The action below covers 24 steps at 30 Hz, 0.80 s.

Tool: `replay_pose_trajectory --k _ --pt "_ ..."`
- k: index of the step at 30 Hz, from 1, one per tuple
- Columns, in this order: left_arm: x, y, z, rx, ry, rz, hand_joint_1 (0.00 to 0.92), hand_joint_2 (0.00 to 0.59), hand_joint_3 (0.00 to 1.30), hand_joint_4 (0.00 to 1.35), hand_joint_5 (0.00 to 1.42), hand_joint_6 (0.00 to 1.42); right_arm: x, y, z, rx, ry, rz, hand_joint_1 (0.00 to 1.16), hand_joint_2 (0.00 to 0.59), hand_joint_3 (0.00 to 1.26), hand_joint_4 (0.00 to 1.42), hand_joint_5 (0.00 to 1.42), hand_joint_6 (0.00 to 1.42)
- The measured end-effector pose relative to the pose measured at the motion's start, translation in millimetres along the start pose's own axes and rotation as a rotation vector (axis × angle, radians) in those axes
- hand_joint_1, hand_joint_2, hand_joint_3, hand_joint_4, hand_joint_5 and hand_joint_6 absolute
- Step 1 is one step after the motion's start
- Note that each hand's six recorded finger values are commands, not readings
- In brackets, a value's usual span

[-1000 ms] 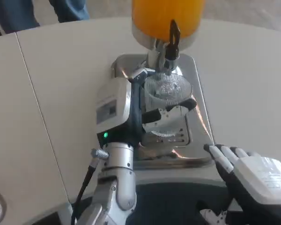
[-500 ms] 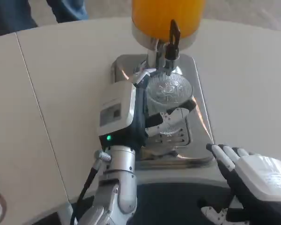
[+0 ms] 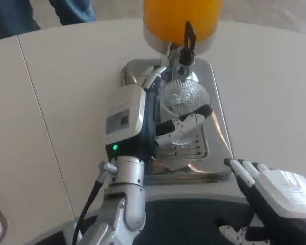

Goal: Grasp the cup under the faucet to collect the drink, then remove the cup.

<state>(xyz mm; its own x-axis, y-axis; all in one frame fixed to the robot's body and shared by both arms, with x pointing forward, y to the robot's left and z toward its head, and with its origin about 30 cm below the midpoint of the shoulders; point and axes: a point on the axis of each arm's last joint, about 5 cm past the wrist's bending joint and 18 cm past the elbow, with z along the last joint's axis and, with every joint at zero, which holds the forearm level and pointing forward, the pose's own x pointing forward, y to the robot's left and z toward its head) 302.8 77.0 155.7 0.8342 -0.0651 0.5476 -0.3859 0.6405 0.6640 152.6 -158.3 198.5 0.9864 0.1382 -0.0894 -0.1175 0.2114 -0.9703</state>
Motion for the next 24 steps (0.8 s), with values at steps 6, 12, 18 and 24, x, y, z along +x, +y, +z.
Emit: replay_pose_trajectory --k 6,12,18,24 --pt "3.6 7.8 -5.4 -0.018 0.000 0.007 0.176 0.068 0.29 0.13 0.41 0.66 5.7 -0.9 0.7 -0.001 -0.005 -0.003 0.52 0.413 0.00 0.00 0.00 0.00" --pt "6.0 23.6 -11.2 -0.026 -0.045 0.023 0.175 0.071 0.29 0.16 0.44 0.71 11.7 -2.2 2.5 0.000 -0.018 -0.023 0.52 0.413 0.00 0.00 0.00 0.00" --pt "-13.9 51.4 -35.9 0.001 -0.063 0.003 0.154 0.077 0.29 0.20 0.46 0.71 16.7 -2.9 4.1 0.017 -0.035 -0.062 0.53 0.413 0.00 0.00 0.00 0.00" --pt "-34.2 84.0 -46.4 -0.011 -0.157 -0.046 0.148 0.082 0.29 0.25 0.47 0.66 19.1 -4.4 6.3 0.057 -0.065 -0.106 0.53 0.413 0.00 0.00 0.00 0.00"
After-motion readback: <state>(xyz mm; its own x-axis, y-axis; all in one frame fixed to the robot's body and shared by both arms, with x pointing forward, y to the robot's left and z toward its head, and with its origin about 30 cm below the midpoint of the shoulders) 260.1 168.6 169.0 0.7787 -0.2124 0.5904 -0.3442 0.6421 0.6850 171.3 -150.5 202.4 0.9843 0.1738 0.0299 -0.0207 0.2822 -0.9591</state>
